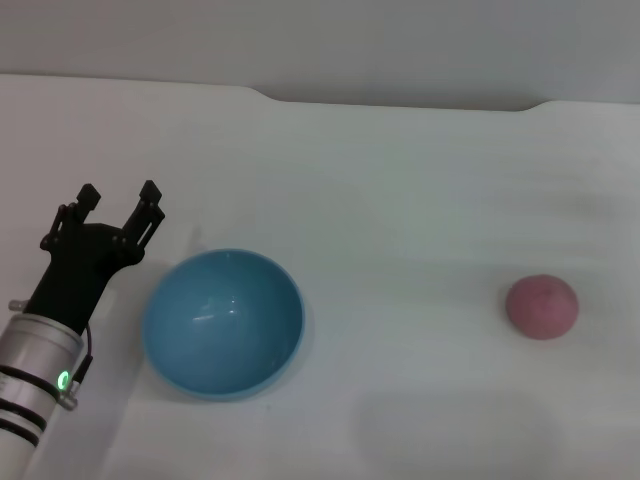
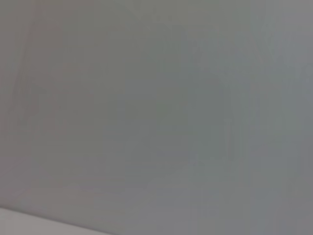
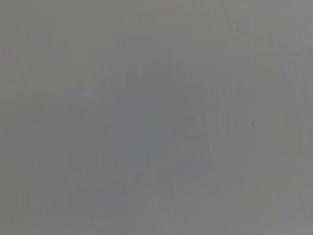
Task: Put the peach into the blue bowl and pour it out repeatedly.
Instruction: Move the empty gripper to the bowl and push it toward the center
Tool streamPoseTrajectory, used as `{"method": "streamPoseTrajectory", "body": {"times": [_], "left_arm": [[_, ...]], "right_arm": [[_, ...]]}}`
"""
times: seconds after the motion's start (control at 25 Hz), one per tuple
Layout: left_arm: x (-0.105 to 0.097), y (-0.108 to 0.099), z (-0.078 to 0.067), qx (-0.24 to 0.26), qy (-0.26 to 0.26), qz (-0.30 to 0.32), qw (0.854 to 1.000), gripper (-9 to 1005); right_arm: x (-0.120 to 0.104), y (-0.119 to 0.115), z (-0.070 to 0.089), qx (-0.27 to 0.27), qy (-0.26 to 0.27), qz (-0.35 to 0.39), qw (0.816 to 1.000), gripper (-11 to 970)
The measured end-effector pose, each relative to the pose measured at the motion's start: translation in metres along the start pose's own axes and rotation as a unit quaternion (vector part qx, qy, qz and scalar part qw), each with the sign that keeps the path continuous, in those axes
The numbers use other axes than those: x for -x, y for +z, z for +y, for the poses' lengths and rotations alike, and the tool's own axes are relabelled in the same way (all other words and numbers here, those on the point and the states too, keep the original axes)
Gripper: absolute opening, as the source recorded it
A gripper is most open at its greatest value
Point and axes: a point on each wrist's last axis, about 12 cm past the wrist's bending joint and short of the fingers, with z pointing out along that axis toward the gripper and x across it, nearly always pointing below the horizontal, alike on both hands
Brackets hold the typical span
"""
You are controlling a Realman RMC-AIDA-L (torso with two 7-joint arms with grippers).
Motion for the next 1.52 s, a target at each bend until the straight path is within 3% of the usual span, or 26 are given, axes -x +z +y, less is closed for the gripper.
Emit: {"method": "streamPoseTrajectory", "body": {"times": [0.48, 0.76, 0.92, 1.04, 1.2, 1.36, 1.52], "left_arm": [[0.028, 0.017, 0.005, -0.03, 0.04, -0.085, 0.995, 813], [0.062, 0.056, 0.023, -0.079, 0.01, -0.104, 0.991, 812], [0.08, 0.093, 0.036, -0.111, -0.019, -0.035, 0.993, 812], [0.093, 0.126, 0.04, -0.132, -0.009, 0.068, 0.989, 812], [0.111, 0.156, 0.028, -0.138, 0.041, 0.193, 0.971, 812], [0.126, 0.16, 0.011, -0.15, 0.081, 0.234, 0.957, 811], [0.16, 0.149, -0.002, -0.138, 0.082, 0.301, 0.94, 810]], "right_arm": [[0.0, 0.0, 0.0, 0.0, 0.0, 0.0, 1.0, 583], [0.001, 0.002, 0.001, 0.001, -0.001, -0.002, 1.0, 575], [0.002, 0.002, 0.001, 0.002, -0.001, -0.002, 1.0, 571], [0.002, 0.003, 0.001, 0.002, -0.001, -0.003, 1.0, 568], [0.002, 0.003, 0.001, 0.001, -0.002, -0.001, 1.0, 563], [0.002, 0.003, 0.001, 0.001, -0.002, -0.001, 1.0, 559], [0.002, 0.004, 0.001, 0.002, -0.002, -0.001, 1.0, 555]]}}
